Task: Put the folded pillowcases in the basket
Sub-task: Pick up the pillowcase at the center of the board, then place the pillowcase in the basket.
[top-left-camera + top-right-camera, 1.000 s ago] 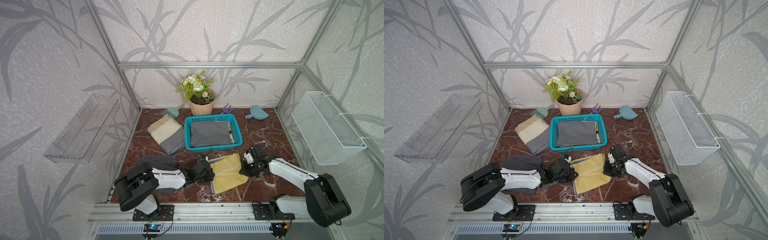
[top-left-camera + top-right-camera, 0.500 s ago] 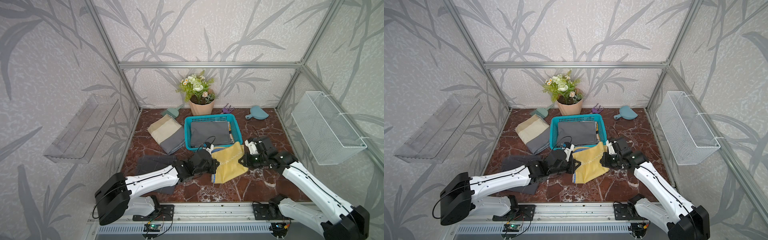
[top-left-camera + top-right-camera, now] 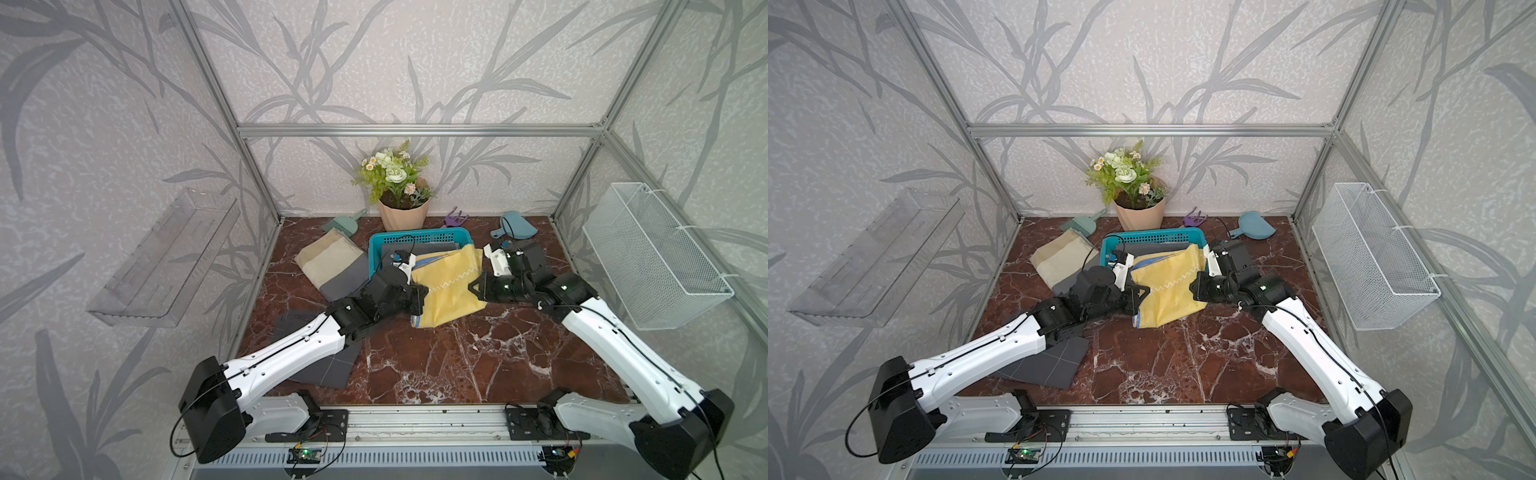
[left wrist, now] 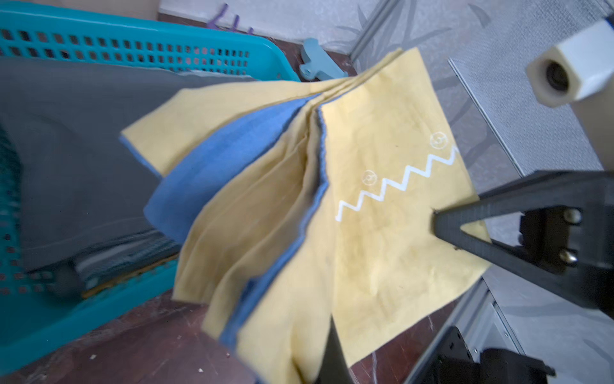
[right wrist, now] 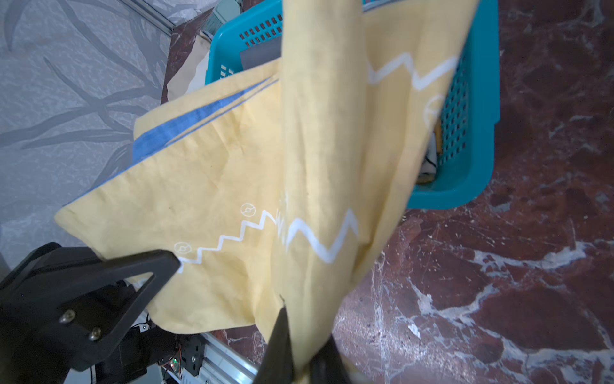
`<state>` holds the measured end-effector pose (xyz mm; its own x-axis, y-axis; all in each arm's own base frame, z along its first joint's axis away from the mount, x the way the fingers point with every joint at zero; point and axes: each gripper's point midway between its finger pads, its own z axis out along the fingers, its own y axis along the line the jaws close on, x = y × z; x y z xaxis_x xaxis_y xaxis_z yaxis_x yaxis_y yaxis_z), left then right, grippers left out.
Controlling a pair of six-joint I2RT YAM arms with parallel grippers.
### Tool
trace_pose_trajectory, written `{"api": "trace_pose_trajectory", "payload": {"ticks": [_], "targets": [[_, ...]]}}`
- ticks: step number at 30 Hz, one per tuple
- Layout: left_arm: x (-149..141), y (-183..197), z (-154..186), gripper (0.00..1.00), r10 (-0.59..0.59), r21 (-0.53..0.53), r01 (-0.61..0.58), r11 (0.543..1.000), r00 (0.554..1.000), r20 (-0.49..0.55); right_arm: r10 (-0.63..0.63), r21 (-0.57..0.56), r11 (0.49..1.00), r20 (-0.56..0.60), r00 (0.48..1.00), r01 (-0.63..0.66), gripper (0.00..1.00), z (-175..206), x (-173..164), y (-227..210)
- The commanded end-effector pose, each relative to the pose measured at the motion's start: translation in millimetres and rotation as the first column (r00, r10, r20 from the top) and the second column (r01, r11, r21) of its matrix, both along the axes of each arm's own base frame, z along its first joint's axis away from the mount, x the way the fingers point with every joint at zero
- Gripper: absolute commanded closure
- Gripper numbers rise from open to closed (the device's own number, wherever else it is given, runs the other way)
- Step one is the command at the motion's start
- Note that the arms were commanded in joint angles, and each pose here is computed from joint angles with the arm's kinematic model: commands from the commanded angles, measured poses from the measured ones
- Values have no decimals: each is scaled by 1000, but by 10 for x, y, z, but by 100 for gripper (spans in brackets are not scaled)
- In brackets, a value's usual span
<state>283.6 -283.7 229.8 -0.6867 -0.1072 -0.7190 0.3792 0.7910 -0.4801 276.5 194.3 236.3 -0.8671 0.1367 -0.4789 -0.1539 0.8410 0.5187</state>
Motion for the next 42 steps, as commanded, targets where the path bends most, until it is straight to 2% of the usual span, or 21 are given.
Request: {"api": "trace_pose_trajectory", "payload": {"ticks": [1, 7, 15, 20, 29, 36, 37, 40, 41, 42], "targets": [[294, 137, 226, 100, 40, 9, -40, 999, 996, 84, 11, -25, 1000, 78, 997, -9, 100, 101, 268, 77], [767, 312, 239, 100, 93, 14, -95, 995, 989, 112, 8, -104, 995, 68, 998, -1, 100, -96, 684, 132], [1307, 458, -146, 100, 126, 53, -129, 990, 990, 64, -58, -143, 988, 39, 998, 63, 100, -460, 1173, 3], [1486, 544, -447, 100, 147, 85, -148, 985, 989, 15, -69, -180, 981, 9, 998, 69, 100, -707, 1346, -16], [1663, 662, -999, 100, 169, 144, -155, 977, 981, -91, -59, -235, 972, -124, 991, 28, 100, -1286, 1512, 48], [1729, 763, -1255, 100, 195, 185, -170, 968, 973, -126, -71, -285, 958, -134, 988, 30, 100, -1471, 1549, -7], [1735, 776, -1273, 100, 200, 188, -174, 967, 971, -128, -72, -290, 957, -135, 988, 30, 98, -1490, 1552, -15], [1735, 807, -1315, 99, 207, 200, -178, 963, 969, -134, -71, -308, 951, -141, 988, 24, 79, -1520, 1540, -38], [1733, 813, -1315, 88, 209, 202, -180, 963, 969, -133, -74, -310, 950, -136, 988, 28, 72, -1509, 1544, -48], [1730, 815, -1293, 58, 208, 202, -179, 963, 970, -129, -80, -315, 949, -122, 989, 38, 53, -1483, 1553, -68]]}}
